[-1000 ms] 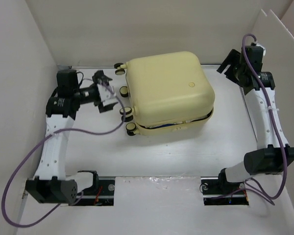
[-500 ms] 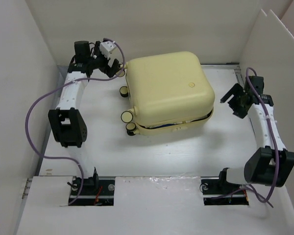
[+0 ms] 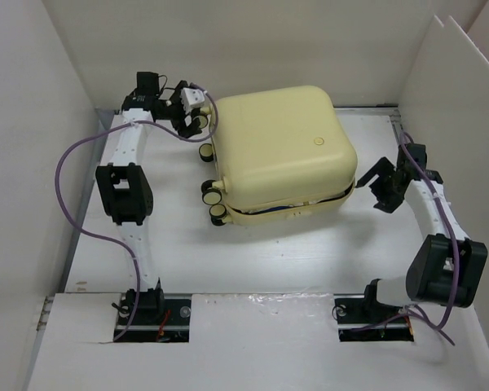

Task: Pack the luggage

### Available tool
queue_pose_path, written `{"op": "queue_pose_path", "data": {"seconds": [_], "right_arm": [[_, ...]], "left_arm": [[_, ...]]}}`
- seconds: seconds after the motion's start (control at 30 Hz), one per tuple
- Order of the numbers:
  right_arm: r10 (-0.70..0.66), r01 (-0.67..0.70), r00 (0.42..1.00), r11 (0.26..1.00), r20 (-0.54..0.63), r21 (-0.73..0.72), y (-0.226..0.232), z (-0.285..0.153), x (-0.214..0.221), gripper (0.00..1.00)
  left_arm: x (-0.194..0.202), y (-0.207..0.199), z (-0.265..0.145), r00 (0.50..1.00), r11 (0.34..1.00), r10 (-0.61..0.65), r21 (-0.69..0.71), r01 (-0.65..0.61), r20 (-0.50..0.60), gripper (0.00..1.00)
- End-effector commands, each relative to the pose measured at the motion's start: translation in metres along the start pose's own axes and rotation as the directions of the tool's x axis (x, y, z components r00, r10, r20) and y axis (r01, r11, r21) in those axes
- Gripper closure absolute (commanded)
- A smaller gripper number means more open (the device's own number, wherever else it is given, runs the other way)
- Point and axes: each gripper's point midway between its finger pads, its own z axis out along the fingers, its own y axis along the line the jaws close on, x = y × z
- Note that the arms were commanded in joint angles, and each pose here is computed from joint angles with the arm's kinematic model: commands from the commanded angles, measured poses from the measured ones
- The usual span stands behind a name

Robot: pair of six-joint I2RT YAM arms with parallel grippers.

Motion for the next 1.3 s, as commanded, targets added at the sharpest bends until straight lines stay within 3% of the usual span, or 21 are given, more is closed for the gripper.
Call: {"op": "queue_pose_path", "data": {"seconds": [0.0, 0.07, 0.13, 0.2, 0.4, 0.43, 0.53, 0.57, 0.6, 0.77, 0.87, 0.9, 0.93, 1.1, 1.27], "right_arm": [[0.024, -0.022, 0.999, 0.998, 0.032, -0.055, 0.014, 0.005, -0.009, 0.12], [0.014, -0.013, 1.0, 0.999, 0.017, -0.051, 0.019, 0.011, -0.003, 0.12], [0.011, -0.011, 1.0, 0.999, 0.001, -0.048, 0.025, 0.017, 0.004, 0.12], [0.007, -0.007, 1.0, 0.998, -0.009, -0.056, 0.032, 0.022, 0.009, 0.12], [0.013, -0.018, 0.999, 0.995, -0.052, -0.098, 0.045, 0.038, 0.018, 0.14], [0.005, -0.011, 0.998, 0.995, -0.055, -0.103, 0.047, 0.041, 0.02, 0.14], [-0.002, -0.009, 0.995, 0.994, -0.098, -0.107, 0.049, 0.05, 0.029, 0.15], [-0.002, -0.01, 0.994, 0.994, -0.108, -0.111, 0.05, 0.055, 0.03, 0.15], [0.007, -0.019, 0.994, 0.994, -0.108, -0.111, 0.051, 0.057, 0.029, 0.15], [-0.019, 0.006, 0.996, 0.99, -0.089, -0.143, 0.073, 0.072, 0.007, 0.18], [-0.101, 0.088, 0.993, 0.977, -0.057, -0.194, 0.114, 0.085, -0.023, 0.19], [-0.145, 0.136, 0.989, 0.958, -0.019, -0.253, 0.149, 0.074, -0.041, 0.19], [-0.203, 0.186, 0.978, 0.95, -0.044, -0.252, 0.156, 0.094, -0.039, 0.19], [-0.414, 0.346, 0.91, 0.803, -0.037, -0.486, 0.248, 0.099, -0.027, 0.2], [-0.466, 0.374, 0.884, 0.652, 0.04, -0.66, 0.309, 0.094, -0.023, 0.22]], "left_arm": [[-0.01, -0.026, -0.008, 0.993, 0.989, 0.114, 0.093, -0.117, 0.037, 0.0], [-0.004, -0.012, 0.007, 0.987, 0.986, 0.163, 0.037, -0.162, -0.015, 0.0], [0.005, 0.001, 0.014, 0.995, 0.996, 0.086, -0.028, -0.087, -0.04, 0.0], [-0.004, 0.017, 0.023, 0.995, 0.992, 0.097, -0.082, -0.097, -0.002, 0.0], [-0.018, 0.035, 0.027, 0.994, 0.984, 0.078, -0.163, -0.065, 0.072, 0.17], [-0.021, 0.034, 0.027, 0.993, 0.985, 0.078, -0.158, -0.063, 0.09, 0.23], [-0.02, 0.023, 0.037, 0.993, 0.993, 0.045, -0.109, -0.034, 0.106, 0.56], [-0.018, 0.021, 0.037, 0.994, 0.994, 0.036, -0.102, -0.025, 0.101, 0.72], [-0.016, 0.019, 0.037, 0.995, 0.995, 0.036, -0.095, -0.027, 0.095, 0.98], [-0.003, -0.012, 0.027, 0.999, 1.0, 0.013, -0.024, -0.012, 0.032, 1.0], [0.006, -0.042, 0.008, 0.999, 1.0, 0.003, 0.019, -0.002, -0.045, 1.0], [0.006, -0.051, 0.003, 0.998, 0.999, 0.007, 0.039, -0.004, -0.057, 1.0], [0.009, -0.059, -0.003, 0.996, 0.998, 0.033, 0.055, -0.029, -0.079, 1.0], [0.015, -0.144, -0.043, 0.979, 0.974, 0.086, 0.223, -0.044, -0.184, 1.0], [0.016, -0.227, -0.072, 0.949, 0.906, 0.2, 0.416, -0.083, -0.245, 1.0]]}}
